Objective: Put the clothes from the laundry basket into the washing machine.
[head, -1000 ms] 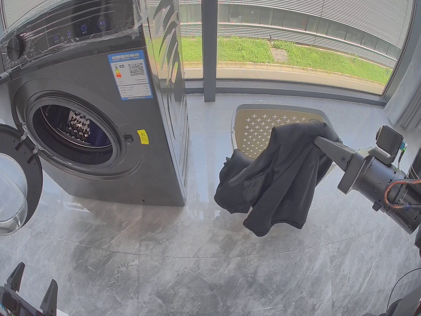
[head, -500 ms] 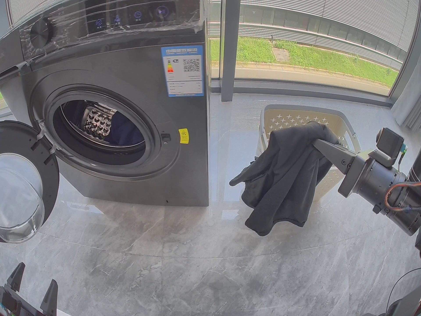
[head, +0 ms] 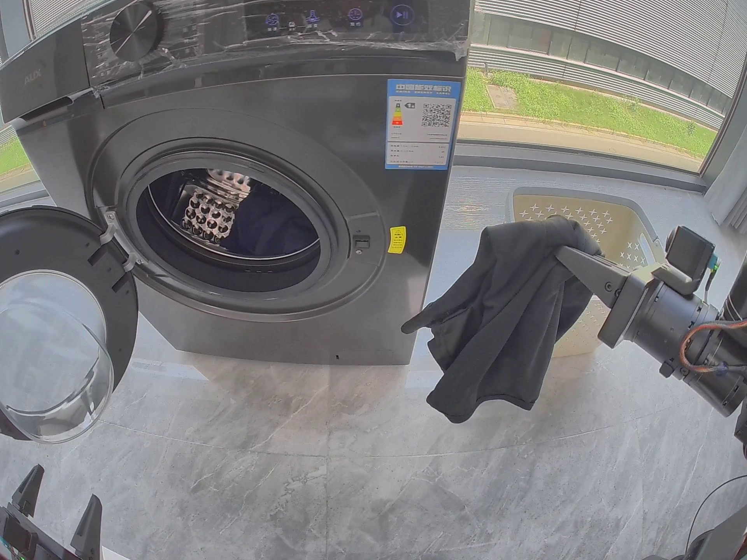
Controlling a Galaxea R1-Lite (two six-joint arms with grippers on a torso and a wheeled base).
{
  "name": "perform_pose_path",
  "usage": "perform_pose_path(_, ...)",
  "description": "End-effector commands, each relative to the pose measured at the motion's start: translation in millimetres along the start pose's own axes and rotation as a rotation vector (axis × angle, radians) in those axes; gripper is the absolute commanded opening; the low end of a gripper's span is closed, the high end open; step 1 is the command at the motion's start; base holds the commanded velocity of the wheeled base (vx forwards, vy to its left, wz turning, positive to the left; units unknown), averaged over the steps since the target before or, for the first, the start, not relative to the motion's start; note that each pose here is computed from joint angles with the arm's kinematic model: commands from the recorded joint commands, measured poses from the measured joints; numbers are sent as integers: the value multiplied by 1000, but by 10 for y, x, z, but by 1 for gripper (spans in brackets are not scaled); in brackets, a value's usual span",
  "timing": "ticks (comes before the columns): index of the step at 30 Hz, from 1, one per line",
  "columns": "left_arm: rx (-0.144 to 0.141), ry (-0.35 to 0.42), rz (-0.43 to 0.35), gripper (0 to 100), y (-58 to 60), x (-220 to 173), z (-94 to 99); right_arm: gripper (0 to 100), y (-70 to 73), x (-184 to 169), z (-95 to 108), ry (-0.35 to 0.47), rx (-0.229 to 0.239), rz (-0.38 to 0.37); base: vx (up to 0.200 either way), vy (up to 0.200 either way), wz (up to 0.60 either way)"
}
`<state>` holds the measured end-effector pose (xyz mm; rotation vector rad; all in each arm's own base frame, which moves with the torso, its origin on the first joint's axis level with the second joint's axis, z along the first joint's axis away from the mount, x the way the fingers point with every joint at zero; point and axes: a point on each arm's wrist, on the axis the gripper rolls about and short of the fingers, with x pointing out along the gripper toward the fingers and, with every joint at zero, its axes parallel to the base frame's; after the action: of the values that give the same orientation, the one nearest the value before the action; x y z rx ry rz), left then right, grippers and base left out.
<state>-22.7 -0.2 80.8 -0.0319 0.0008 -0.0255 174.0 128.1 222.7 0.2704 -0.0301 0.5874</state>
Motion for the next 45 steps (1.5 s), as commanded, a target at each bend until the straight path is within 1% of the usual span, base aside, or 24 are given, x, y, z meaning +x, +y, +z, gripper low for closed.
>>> perform_pose_path(1,0,0,1,100,2,-1,-48,0,-6,9,-12,5,1,-3,-200,0,0)
perform_pose_path(9,0,0,-1,100,1,-1,-48,0,-16,25,-29,12,8,-8,-200,0,0)
perform_pose_path(18,0,0,1,100,2,-1,-48,0,-14,31,-23,9,11,-7,0,0,0)
perform_pose_path(26,0,0,-1,100,1,-1,-48,0,-54,33,-1,-1,11,-23,0,200,0)
perform_pose_path(45,1,0,-1,100,1,-1,-48,0,-39,40,40,-16,12,-18,0,200,0)
